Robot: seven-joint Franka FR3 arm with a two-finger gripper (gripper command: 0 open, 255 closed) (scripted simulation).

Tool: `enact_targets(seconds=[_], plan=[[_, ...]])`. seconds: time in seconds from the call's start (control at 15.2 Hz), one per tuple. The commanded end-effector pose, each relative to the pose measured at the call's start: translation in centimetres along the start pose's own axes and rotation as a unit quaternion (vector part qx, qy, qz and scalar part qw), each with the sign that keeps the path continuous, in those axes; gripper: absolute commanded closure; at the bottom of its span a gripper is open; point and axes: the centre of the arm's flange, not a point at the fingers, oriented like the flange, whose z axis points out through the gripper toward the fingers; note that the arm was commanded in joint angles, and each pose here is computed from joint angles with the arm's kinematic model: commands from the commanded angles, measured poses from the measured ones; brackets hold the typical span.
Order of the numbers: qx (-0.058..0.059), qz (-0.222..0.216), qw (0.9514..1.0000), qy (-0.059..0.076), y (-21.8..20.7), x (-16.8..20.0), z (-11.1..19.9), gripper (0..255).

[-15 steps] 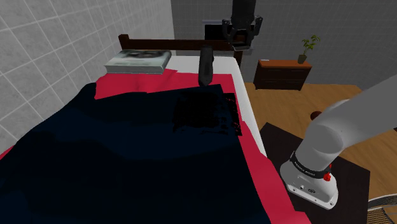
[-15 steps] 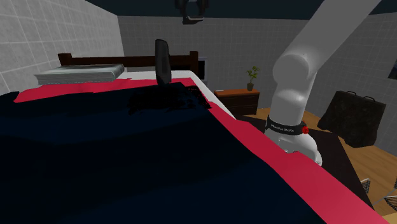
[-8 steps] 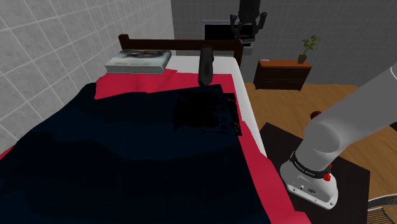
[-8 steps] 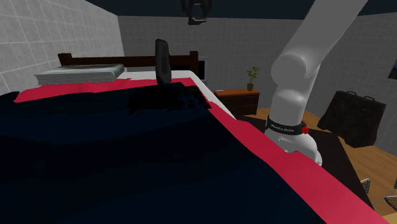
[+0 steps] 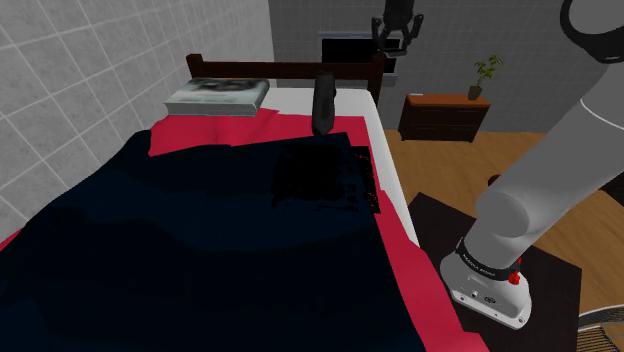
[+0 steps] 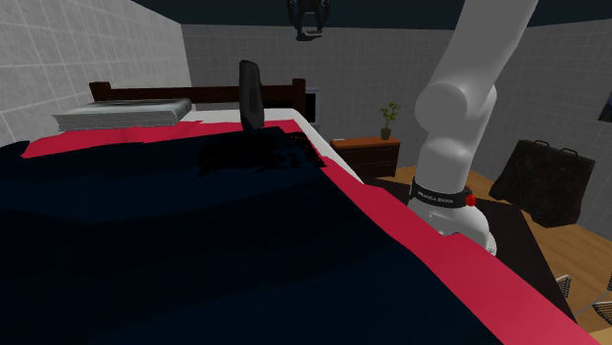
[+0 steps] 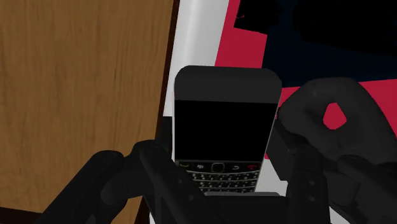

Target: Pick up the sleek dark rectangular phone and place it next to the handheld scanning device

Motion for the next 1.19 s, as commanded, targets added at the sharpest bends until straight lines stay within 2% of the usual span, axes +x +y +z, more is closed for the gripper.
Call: enact_targets(seconds=[0.0, 1.12], plan=[[0.000, -0.001, 1.0000, 0.000, 1.3, 2.2, -0.1, 255], [0.000, -0.001, 1.0000, 0.000, 0.8, 2.0, 8.9, 255]])
